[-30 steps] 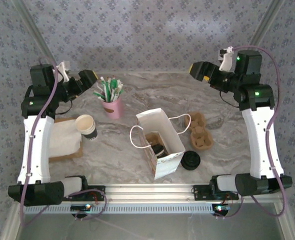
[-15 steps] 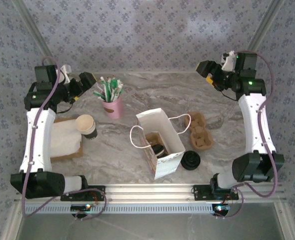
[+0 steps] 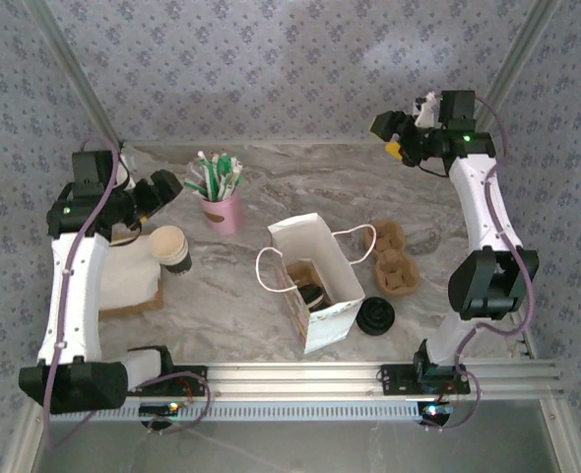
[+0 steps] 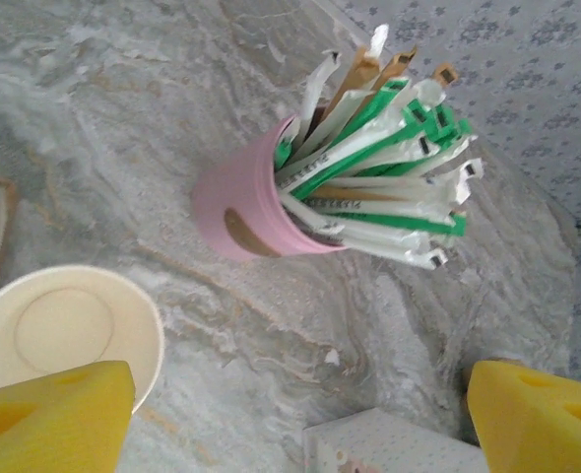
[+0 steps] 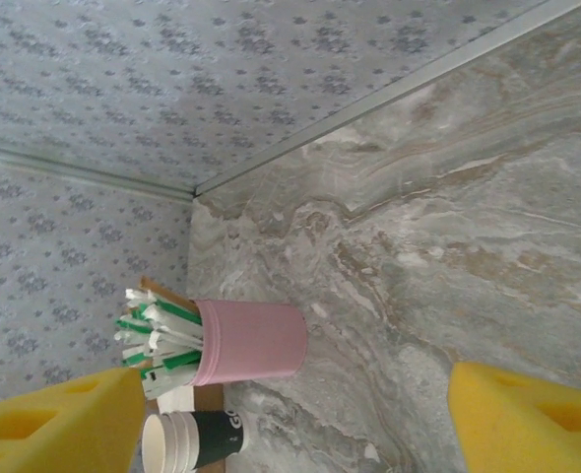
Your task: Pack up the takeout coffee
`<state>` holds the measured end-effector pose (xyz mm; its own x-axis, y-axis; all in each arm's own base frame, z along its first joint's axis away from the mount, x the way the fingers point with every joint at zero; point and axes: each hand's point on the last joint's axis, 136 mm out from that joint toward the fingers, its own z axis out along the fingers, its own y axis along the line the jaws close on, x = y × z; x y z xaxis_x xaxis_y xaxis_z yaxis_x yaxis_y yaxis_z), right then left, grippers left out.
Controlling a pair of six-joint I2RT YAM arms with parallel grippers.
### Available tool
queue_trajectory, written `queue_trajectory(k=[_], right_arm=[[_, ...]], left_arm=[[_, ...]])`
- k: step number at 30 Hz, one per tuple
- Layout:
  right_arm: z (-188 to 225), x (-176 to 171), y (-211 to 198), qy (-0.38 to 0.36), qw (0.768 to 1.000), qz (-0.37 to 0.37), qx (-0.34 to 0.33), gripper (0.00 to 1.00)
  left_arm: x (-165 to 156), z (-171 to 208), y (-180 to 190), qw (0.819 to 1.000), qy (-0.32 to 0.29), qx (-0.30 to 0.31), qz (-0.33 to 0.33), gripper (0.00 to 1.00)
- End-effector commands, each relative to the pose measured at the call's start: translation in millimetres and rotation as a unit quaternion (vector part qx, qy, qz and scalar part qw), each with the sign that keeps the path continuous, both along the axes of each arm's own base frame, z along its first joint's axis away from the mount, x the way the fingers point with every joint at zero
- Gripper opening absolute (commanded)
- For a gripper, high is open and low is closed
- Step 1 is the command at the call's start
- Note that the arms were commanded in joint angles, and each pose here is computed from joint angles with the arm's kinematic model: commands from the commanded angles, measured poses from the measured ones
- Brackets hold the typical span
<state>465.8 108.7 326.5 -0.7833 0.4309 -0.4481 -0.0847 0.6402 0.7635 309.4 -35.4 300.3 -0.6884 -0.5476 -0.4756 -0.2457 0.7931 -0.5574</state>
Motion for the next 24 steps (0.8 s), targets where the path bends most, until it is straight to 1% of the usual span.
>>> queue_trajectory(k=[1,4,8,12,16,19,24], right_arm=[[24,0,16,-0.028,0.999,0.029,0.014,0.82],[20,-5,33,-0.024,0.998,0.059,-0.002,0.8],[10,-12,56,-0.015,0.995,0.092,-0.029,0.73],[6,-18,69,-0.018,0.993,0.106,-0.055,0.68],[0,-18,69,-0.011,0.992,0.102,-0.067,0.63],[-5,-17,66,-0.005,0.993,0.096,-0.074,0.61],[-9,-17,65,0.0,0.993,0.096,-0.076,0.61]], left_arm=[[-14,-8,11,0.999,0.015,0.031,0.014,0.86],[-9,-16,18,0.998,0.026,0.053,0.02,0.81],[16,-22,8,0.999,0.025,0.025,0.002,0.72],[45,-27,-5,0.999,0.029,0.022,-0.026,0.67],[71,-38,-16,0.997,0.052,0.037,-0.053,0.59],[83,-49,-23,0.994,0.07,0.045,-0.066,0.53],[89,-62,-38,0.99,0.086,0.068,-0.088,0.52]])
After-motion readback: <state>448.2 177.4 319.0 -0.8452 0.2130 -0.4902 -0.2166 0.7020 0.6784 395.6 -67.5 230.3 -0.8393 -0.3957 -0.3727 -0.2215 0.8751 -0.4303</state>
